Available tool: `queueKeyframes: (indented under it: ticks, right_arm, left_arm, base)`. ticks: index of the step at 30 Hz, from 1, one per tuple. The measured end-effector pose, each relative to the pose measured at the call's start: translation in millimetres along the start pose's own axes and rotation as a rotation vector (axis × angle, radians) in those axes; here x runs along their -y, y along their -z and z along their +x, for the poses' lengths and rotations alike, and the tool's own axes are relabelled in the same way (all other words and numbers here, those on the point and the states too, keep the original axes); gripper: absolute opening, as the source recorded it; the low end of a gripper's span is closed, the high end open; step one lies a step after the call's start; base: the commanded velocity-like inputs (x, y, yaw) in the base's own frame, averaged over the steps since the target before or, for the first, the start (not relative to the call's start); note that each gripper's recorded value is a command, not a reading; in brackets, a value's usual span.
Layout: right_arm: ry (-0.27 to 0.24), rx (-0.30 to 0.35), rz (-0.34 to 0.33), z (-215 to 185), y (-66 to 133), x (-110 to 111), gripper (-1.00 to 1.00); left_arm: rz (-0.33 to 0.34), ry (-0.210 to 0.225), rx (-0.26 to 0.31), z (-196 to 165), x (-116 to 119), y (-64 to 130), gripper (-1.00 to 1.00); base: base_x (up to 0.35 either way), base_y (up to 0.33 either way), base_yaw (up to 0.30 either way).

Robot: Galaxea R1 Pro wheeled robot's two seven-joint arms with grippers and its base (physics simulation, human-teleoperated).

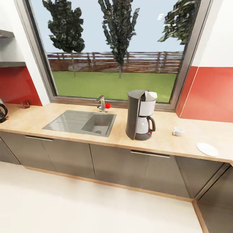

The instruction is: Set up a coffee station on the kitchen countertop: keep the coffee maker on the countertop, move the bottle of coffee from the kitchen shelf to the counter next to the coffee maker, place a paper coffee filter on top of the coffee maker, put the saucer next to the coffee maker with the coffee cup on the saucer, and place the electric kettle next to the coffee maker.

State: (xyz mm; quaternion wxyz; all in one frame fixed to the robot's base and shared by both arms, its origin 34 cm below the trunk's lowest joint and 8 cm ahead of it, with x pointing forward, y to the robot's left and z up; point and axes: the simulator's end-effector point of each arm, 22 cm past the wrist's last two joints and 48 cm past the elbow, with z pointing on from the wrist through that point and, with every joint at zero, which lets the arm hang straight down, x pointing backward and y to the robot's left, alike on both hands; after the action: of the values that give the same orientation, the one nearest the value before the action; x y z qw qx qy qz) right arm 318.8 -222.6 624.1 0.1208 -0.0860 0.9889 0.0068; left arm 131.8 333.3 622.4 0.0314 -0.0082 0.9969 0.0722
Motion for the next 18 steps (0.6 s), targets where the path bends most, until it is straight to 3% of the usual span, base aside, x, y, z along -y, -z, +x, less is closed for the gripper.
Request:
queueKeyframes:
  ticks: [3, 4, 6, 16, 18]
  right_arm:
    - [0.0, -0.005, -0.002, 3, -0.2, -1, 1.0]
    - [0.0, -0.006, -0.003, 3, -0.3, -1, 1.0]
    - [0.0, -0.008, -0.004, 4, -0.5, -1, 1.0]
    - [-0.005, -0.023, -0.004, 13, -1.2, -1, 1.0]
    - [-0.045, -0.026, -0.002, 13, -1.4, -1, 1.0]
  left_arm:
    - [0.0, -0.006, -0.052, 26, -1, 1.5, 1.0]
    - [0.0, -0.009, -0.106, 52, -1, 4.3, 1.0]
    - [0.001, -0.01, -0.129, 63, 0, 5.9, 1.0]
    - [0.001, -0.01, -0.15, 72, 0, 7.5, 1.0]
    - [0.001, -0.01, -0.15, 72, 0, 7.5, 1.0]
  base:
    - [0.0, 0.0, 0.244]
    - [0.0, 0.0, 0.244]
    - [0.0, 0.0, 0.244]
    - [0.0, 0.0, 0.244]
    - [0.0, 0.0, 0.244]
